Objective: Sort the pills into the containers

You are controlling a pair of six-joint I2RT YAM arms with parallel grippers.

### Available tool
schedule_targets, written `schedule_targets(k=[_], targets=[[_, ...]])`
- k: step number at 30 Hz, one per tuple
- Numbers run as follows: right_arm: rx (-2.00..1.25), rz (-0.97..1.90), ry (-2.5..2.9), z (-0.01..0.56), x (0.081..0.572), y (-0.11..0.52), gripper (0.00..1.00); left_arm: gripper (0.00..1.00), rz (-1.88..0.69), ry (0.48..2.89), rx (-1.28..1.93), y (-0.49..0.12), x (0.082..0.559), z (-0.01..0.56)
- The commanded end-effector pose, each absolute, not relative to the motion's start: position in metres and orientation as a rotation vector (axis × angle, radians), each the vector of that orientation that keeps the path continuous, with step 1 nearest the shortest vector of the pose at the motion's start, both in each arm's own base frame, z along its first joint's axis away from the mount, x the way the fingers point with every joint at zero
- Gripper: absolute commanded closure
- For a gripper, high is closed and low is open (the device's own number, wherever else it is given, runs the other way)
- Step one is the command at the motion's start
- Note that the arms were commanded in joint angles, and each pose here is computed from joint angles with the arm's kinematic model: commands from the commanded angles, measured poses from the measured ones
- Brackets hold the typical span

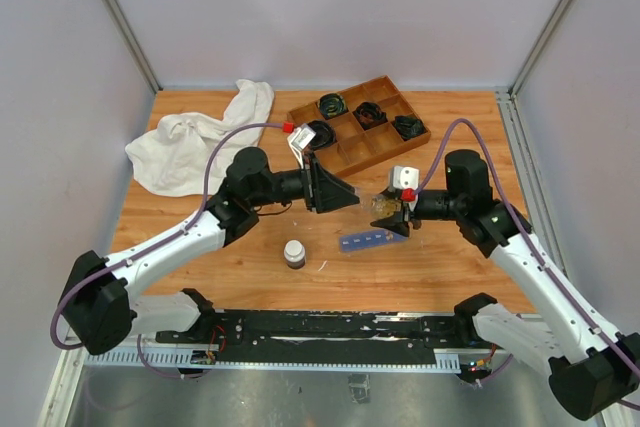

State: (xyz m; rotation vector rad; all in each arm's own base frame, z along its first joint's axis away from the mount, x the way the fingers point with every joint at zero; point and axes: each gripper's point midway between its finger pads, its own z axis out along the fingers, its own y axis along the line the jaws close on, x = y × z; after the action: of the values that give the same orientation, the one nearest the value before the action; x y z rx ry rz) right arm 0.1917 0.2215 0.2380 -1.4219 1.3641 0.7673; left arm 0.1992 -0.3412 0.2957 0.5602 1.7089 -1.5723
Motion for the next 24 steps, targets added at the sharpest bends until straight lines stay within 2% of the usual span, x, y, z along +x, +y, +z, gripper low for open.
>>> schedule_targets(k=[1, 24], targets=[[-1.441, 0.715, 1.336, 0.246, 0.196, 0.225, 0.92, 0.66, -1.538, 1.712, 0.557, -0.344, 0.198, 0.292], [-1.489, 0.687, 1.358, 0.236, 0.197, 0.23, 0.92, 0.66, -1.547, 1.779, 0.601, -0.362, 0.186, 0.27]])
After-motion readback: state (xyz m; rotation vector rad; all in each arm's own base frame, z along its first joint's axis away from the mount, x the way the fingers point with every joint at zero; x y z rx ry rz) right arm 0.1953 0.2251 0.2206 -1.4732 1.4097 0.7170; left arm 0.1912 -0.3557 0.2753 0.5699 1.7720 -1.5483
